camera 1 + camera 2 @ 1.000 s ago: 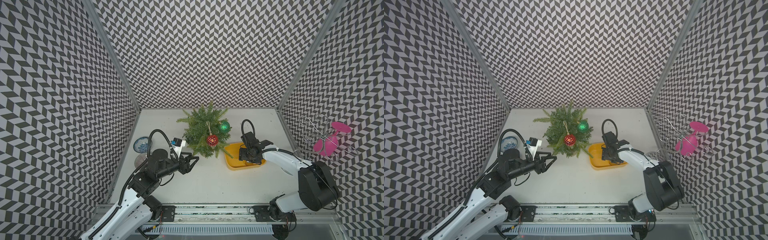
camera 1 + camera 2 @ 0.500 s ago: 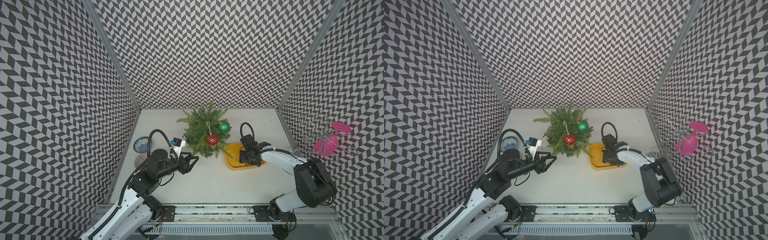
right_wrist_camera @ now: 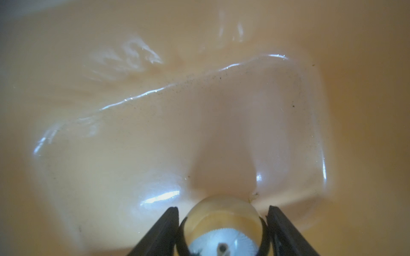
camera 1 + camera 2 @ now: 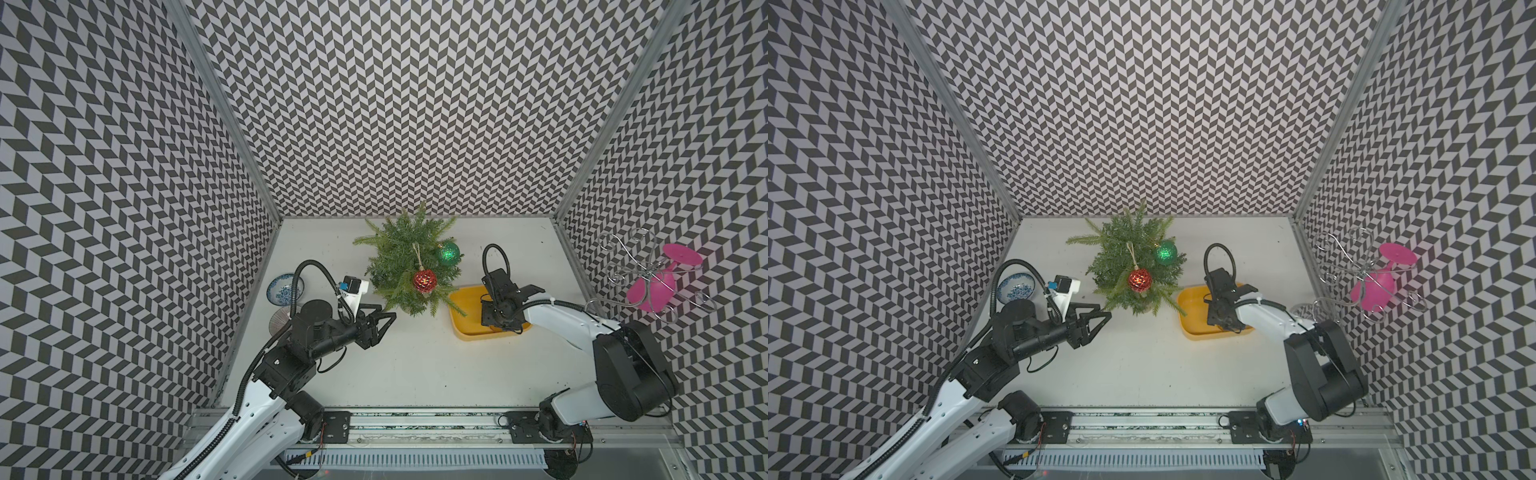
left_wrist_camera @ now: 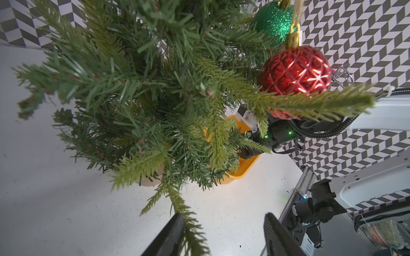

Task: Decorate the small christmas tree with ornaments
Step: Pick up an ornament from the container.

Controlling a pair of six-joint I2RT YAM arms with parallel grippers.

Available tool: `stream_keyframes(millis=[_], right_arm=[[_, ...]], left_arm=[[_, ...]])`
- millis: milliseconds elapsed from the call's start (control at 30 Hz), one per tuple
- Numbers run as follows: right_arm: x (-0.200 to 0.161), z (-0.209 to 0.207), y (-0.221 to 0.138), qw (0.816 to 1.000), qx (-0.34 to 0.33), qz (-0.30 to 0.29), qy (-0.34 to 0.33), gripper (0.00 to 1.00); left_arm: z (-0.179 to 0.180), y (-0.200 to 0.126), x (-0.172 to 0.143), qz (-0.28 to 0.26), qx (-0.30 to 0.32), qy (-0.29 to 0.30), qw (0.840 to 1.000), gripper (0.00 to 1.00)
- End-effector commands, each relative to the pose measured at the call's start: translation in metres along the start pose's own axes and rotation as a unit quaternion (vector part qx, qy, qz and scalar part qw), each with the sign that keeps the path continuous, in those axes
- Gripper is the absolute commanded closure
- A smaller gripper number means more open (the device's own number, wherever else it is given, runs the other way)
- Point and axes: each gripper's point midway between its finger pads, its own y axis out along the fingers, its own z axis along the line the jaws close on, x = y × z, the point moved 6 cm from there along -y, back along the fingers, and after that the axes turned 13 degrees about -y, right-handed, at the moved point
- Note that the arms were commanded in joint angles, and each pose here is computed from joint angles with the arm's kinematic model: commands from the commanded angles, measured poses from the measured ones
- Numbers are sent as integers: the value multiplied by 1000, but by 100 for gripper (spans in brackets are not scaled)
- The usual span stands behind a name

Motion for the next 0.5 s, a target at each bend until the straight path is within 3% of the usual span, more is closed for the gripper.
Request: stream_keyframes(millis=[0, 467], right_arm=[[12, 1, -19, 999, 11, -36, 13, 36], [52, -1, -126, 979, 109, -169, 36, 36]], left_arm=[[-6, -4, 5, -11, -4, 6, 1000, 40], [-29, -13, 39, -55, -17, 16, 998, 40]])
